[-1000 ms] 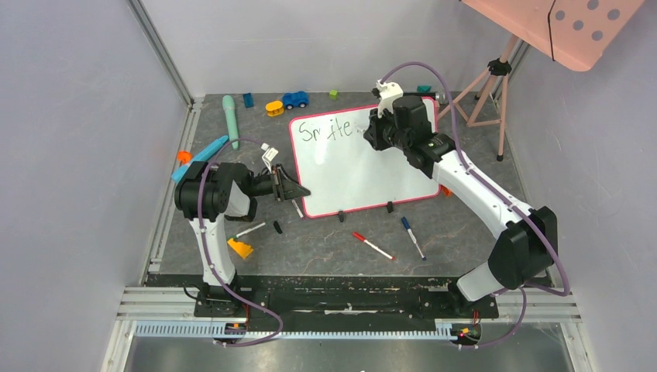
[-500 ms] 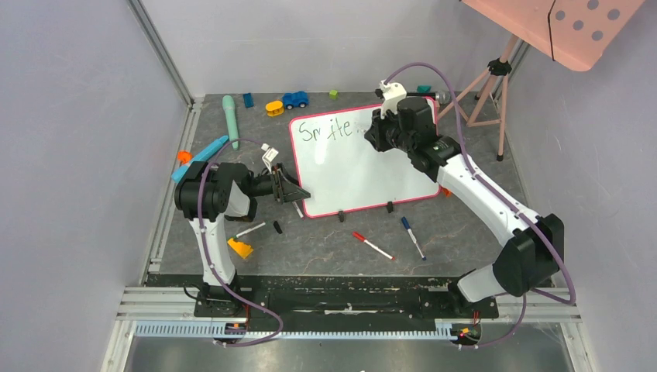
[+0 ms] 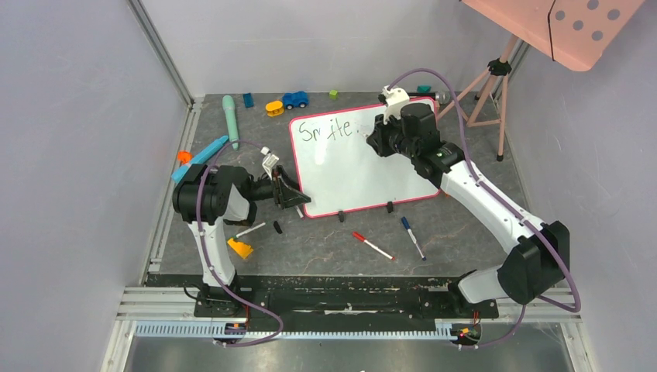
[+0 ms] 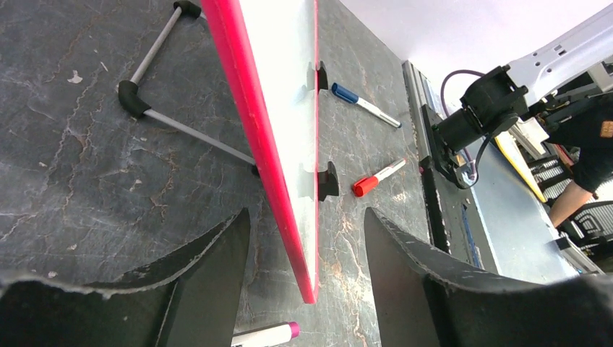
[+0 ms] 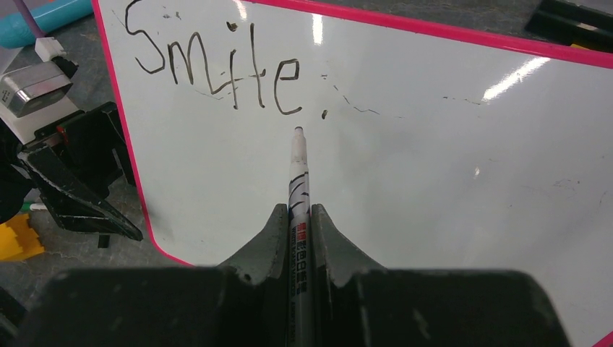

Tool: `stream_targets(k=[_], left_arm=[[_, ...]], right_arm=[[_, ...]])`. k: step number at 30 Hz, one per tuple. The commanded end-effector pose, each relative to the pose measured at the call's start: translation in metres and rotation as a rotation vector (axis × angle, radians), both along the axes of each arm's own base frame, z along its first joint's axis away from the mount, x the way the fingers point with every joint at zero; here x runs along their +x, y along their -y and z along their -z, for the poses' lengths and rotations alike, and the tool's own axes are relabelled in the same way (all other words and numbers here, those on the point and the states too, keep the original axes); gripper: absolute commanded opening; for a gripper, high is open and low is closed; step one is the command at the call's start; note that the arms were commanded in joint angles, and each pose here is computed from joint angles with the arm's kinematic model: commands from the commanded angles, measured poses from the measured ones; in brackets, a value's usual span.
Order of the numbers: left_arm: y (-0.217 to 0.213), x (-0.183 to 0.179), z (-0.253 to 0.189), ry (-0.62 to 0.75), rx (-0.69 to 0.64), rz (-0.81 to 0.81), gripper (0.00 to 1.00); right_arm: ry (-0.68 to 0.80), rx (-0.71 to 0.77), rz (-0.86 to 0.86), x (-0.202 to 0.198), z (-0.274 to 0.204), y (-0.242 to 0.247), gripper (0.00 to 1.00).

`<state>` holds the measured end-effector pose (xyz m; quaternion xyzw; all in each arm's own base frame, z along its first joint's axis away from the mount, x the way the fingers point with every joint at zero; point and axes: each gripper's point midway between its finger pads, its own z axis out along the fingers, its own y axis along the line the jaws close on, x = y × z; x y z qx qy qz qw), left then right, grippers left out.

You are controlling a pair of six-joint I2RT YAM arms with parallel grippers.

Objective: Write a sentence on the whiteboard

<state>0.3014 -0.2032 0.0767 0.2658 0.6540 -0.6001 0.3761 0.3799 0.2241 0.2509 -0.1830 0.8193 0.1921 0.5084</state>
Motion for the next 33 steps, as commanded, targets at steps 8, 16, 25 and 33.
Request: stream_targets(k=[8, 16, 25, 33], left_arm=[[0.002, 0.01, -0.005, 0.151, 0.007, -0.005, 0.53], [0.004, 0.011, -0.008, 0.143, 0.002, 0.009, 0.09], [0.002, 0.0, -0.002, 0.183, 0.018, 0.014, 0.02], [0.004, 0.001, -0.001, 0.171, 0.014, 0.035, 0.02]], right_arm=[[0.058, 0.038, -0.005, -0.001, -0.021, 0.0, 0.0], [0.044, 0.036, -0.017, -0.008, -0.013, -0.003, 0.0], [0.027, 0.018, -0.026, -0.017, 0.002, -0.006, 0.0], [0.039, 0.013, -0.043, -0.026, 0.0, -0.021, 0.0]])
